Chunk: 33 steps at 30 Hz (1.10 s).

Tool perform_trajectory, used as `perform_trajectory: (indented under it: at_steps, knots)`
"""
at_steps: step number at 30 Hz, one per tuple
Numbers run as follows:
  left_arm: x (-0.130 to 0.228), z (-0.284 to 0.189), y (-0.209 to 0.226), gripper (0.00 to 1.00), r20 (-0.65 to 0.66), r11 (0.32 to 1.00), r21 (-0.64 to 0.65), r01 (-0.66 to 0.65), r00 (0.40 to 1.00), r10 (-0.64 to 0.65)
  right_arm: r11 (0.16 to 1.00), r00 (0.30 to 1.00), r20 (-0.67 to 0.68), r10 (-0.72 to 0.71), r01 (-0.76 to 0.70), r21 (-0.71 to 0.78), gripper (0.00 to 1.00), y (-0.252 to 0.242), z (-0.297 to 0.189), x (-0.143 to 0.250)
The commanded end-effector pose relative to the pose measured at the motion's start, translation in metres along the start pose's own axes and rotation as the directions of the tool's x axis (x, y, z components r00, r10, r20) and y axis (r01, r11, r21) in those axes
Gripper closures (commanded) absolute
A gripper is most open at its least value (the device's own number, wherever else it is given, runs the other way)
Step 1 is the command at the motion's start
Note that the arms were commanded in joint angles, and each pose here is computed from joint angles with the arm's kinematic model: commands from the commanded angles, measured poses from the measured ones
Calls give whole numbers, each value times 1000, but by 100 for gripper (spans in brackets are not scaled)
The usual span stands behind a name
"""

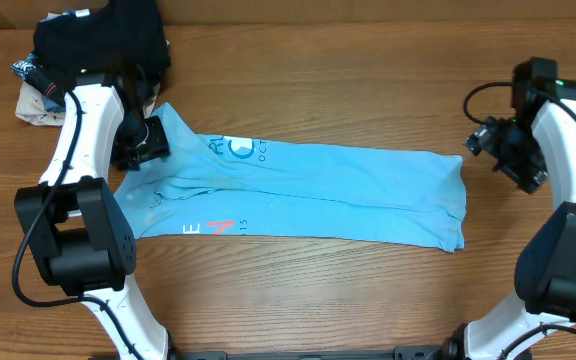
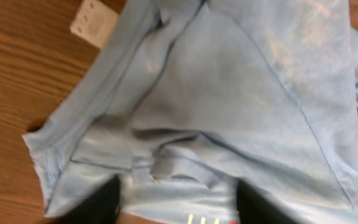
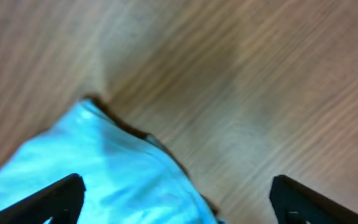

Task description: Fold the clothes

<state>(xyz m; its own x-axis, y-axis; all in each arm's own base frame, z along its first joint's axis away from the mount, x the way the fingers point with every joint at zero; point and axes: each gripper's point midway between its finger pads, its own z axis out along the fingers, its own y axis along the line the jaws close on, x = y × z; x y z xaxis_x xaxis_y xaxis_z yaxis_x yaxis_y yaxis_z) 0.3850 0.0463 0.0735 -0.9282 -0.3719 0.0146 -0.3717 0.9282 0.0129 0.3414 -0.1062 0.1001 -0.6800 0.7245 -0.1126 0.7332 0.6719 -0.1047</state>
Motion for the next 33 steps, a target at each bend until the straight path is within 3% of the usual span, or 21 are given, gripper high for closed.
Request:
perform_trajectory:
  at_steps: [1,5,9,19,33]
  knots:
    - [-2,-5,-6,19,0,999,36,9,1000,-9,999,999,-21,40,-40,-13,0,-19,1,-9]
    - [-2,-5,-6,6,0,999,36,9,1000,-9,989,995,-92,-47,33,-143,0,-16,16,-3]
    - [-2,-5,-6,0,1,999,37,9,1000,-9,919,969,-113,-219,166,-358,0,4,28,11]
    - [-2,-5,-6,0,0,999,37,9,1000,-9,888,961,-170,-219,124,-443,0,-1,55,33]
    - [-2,-5,-6,0,0,999,37,10,1000,-10,746,916,-137,-376,212,-631,0,18,70,72]
